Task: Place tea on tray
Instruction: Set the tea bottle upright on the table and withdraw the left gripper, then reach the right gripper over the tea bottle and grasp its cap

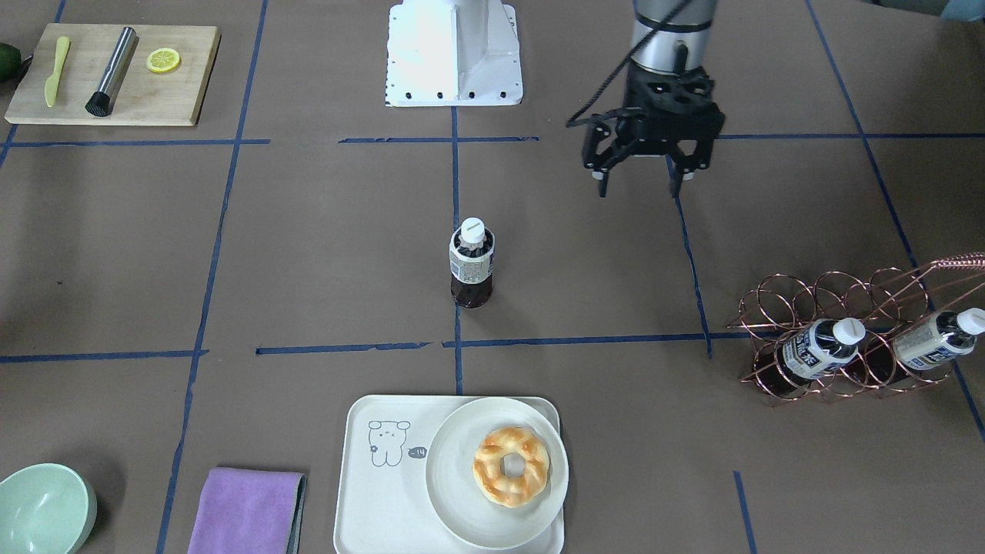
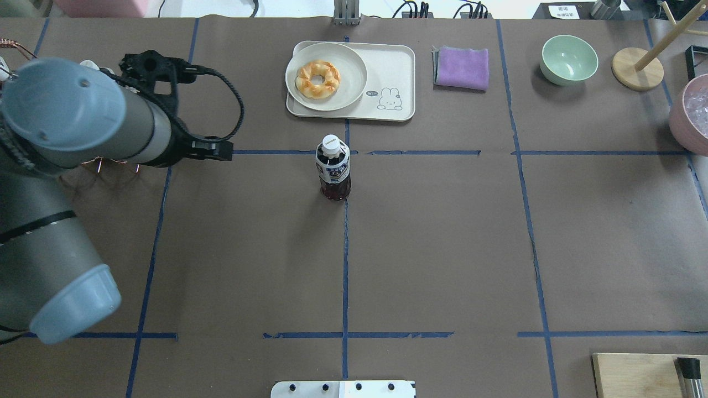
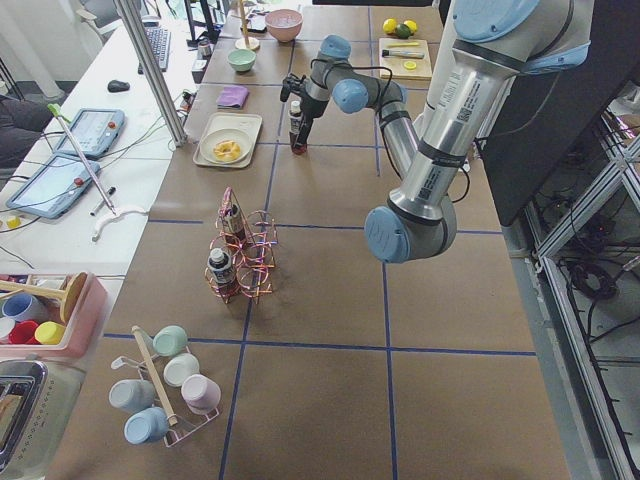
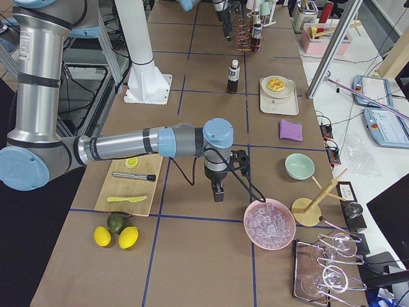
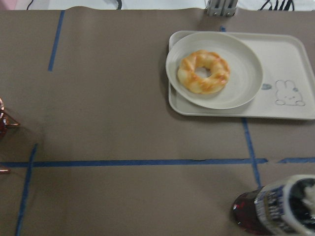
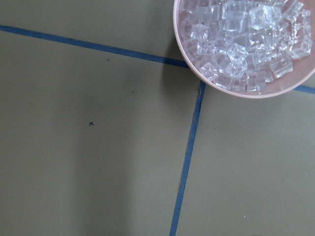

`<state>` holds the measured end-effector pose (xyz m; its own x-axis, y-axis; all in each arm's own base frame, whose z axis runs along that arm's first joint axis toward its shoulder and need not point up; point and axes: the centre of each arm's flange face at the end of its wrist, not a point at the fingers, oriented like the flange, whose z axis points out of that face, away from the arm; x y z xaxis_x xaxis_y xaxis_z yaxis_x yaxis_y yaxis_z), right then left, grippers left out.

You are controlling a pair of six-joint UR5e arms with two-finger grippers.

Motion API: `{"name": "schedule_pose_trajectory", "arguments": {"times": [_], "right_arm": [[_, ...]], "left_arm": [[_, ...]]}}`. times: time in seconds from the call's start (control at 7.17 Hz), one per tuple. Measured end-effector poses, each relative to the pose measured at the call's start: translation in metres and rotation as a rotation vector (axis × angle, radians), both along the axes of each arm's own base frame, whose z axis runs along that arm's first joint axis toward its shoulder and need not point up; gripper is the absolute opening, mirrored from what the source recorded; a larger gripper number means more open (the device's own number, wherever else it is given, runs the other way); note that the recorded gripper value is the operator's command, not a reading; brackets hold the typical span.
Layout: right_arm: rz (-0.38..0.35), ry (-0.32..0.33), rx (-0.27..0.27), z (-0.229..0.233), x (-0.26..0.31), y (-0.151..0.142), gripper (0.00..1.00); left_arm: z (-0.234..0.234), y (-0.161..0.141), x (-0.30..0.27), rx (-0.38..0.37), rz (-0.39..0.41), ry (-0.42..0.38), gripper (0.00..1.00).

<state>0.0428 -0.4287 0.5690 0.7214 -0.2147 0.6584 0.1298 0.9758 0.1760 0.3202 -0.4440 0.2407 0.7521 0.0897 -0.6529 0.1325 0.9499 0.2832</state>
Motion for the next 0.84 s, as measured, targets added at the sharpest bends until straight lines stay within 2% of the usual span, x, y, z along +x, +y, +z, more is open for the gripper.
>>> {"name": "schedule_pose_trajectory", "arguments": {"times": [0.28,0.42,0.56,0.84], "right_arm": [[-0.026,-0.05,0.085,-0.027,-0.027,-0.016,1.0],[-0.031,-0.077,0.09,-0.052,-0.055,-0.031,1.0],[-0.025,-0.105,0.072,-0.084,-0.092,-0.044,1.0],[0.006,-0.171,0.018,-0.166,-0.174,-0.062,1.0]], "left_arm": [[0.122,-0.022,-0.118,-0.081,0.182,-0.089,1.0],[0.181,-0.028,-0.185,-0.087,0.245,-0.129,1.0],[0.236,-0.034,-0.246,-0.104,0.279,-0.14,1.0],[0.337,-0.038,-0.341,-0.172,0.297,-0.049,1.0]]}}
